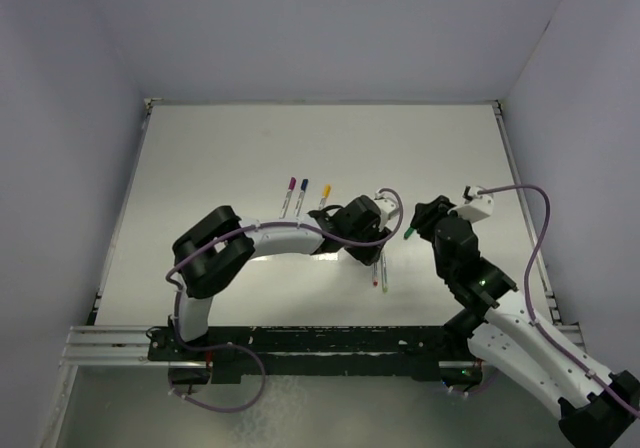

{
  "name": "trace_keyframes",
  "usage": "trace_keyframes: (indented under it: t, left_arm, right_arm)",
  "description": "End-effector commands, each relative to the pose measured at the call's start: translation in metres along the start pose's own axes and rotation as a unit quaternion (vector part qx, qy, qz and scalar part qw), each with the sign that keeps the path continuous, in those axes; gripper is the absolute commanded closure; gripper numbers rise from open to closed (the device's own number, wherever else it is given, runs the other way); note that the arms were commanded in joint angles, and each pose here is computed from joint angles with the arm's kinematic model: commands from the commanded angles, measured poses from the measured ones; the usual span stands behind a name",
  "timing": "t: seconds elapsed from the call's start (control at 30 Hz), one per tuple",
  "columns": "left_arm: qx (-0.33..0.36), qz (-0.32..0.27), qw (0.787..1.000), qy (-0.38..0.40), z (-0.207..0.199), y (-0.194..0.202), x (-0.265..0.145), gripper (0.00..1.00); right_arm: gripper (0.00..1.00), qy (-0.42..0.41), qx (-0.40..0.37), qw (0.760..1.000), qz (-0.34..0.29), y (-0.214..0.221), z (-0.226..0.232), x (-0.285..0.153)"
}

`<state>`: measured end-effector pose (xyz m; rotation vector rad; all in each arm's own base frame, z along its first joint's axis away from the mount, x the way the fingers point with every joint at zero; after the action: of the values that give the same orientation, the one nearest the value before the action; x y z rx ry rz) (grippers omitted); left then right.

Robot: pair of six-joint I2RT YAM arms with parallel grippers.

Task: Insert the pens into the pen caps

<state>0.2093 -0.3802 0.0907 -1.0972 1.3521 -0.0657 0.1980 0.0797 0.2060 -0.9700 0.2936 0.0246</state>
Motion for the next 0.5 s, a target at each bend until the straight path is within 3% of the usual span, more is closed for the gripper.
trace_keyframes:
  t: [0.0, 0.47]
  left_arm:
    - [0.012, -0.017, 1.0, -0.006, -0.005, -0.016, 0.002, 0.48]
    - [0.021, -0.002, 0.999, -0.027, -0.007, -0.011, 0.014, 0.48]
  right_arm:
    - [0.5, -0.001, 0.012, 1.0, -0.01, -0.002, 0.001, 0.0]
    - [0.51, -0.024, 0.008, 1.0, -0.013, -0.003, 0.006, 0.001]
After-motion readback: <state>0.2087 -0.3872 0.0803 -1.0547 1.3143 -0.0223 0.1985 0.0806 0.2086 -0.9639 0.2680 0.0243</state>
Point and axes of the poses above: each gripper's point midway between its finger pads, its own x axis out along the fingers, its own z axis along the line the jaws close on, y = z × x, the point moved 7 cm from there along -x, back along the fingers, and after that the axes turned 7 degrees about x, right-handed, at the moved point
